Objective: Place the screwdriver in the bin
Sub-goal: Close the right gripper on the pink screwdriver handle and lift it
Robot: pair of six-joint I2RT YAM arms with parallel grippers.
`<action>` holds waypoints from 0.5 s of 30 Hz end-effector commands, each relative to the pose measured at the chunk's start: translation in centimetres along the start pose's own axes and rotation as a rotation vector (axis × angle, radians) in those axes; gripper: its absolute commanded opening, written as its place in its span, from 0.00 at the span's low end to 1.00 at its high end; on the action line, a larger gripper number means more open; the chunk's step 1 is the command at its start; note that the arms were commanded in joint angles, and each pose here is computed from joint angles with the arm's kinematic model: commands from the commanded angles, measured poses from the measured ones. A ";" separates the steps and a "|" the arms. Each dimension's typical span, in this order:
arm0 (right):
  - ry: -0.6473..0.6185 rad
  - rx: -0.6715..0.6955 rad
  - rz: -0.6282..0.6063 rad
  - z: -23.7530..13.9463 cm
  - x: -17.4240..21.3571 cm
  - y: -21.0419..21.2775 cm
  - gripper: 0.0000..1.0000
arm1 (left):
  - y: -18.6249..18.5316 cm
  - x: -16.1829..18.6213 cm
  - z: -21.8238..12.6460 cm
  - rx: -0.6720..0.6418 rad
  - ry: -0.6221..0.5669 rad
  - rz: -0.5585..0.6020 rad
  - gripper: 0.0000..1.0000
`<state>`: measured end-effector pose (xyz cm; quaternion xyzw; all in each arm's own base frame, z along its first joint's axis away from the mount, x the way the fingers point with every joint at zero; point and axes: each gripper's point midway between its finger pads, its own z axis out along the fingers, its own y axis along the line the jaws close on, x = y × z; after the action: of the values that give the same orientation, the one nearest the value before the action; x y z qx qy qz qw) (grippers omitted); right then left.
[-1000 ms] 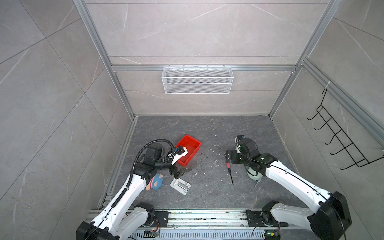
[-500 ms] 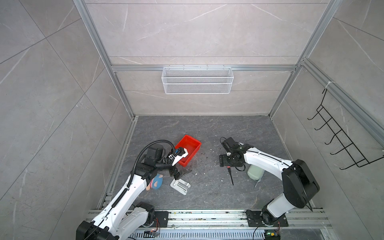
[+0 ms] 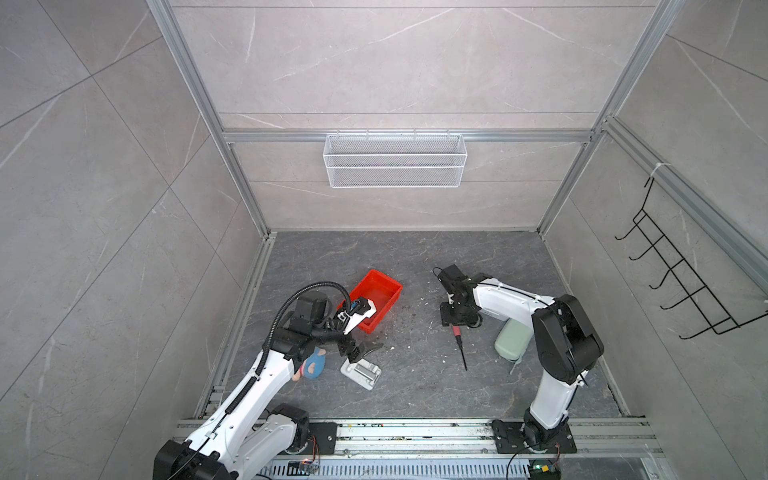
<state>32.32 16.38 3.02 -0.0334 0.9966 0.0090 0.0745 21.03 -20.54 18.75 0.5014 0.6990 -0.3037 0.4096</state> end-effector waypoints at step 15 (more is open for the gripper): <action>0.072 0.034 -0.029 1.0 0.4 -0.6 0.02 | 0.2 -0.6 0.2 0.006 -0.017 -0.005 1.00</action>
<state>32.22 16.01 1.87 -0.0453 0.9979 -0.0045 0.0467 21.20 -20.61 18.56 0.4982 0.7022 -0.3059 0.4064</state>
